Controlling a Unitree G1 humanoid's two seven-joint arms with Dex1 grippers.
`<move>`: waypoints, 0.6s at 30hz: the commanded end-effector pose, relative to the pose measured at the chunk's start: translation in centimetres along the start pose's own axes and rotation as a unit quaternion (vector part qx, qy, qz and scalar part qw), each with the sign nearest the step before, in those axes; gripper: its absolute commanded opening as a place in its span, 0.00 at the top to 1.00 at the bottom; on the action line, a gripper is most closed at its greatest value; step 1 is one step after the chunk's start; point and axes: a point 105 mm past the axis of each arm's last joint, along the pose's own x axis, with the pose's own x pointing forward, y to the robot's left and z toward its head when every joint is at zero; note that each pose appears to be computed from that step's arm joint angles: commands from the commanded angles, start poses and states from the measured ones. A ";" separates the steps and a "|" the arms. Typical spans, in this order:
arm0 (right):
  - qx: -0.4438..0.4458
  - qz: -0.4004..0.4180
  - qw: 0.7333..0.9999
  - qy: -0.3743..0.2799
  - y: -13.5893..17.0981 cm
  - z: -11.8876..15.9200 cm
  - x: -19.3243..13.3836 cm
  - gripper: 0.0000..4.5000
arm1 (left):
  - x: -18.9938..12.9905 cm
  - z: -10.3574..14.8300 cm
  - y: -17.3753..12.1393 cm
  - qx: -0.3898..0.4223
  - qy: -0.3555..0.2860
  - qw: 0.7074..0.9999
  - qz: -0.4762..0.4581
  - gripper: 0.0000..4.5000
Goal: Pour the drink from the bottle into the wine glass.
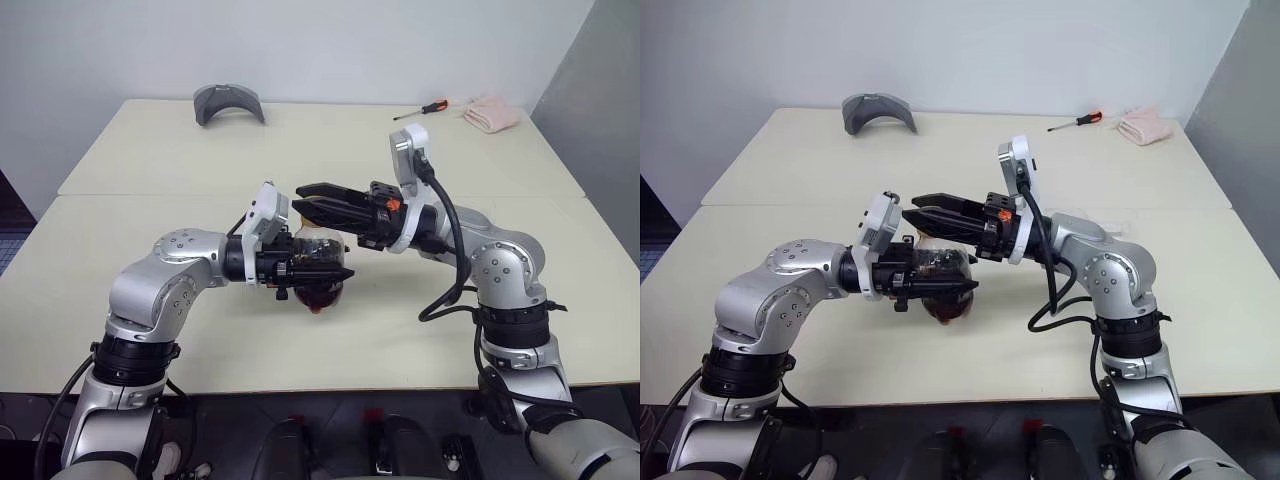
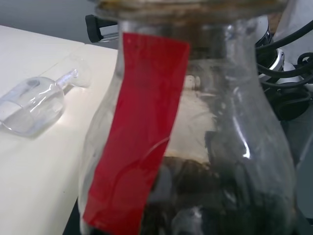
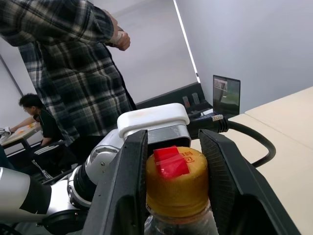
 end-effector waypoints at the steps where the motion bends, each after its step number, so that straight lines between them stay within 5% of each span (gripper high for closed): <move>1: -0.006 0.021 1.000 0.004 1.0 0.5 1.1 0.48 | 1.2 1.5 -1.3 0.052 -0.009 0.998 -0.040 0.57; 6: -0.022 0.001 1.000 0.005 0.7 1.0 0.8 0.10 | 1.1 1.2 -0.8 0.052 -0.003 0.998 -0.028 0.57; 18: -0.065 -0.109 0.992 -0.010 -1.2 2.0 -1.3 0.10 | -0.7 0.0 2.9 0.045 0.012 0.993 0.113 0.57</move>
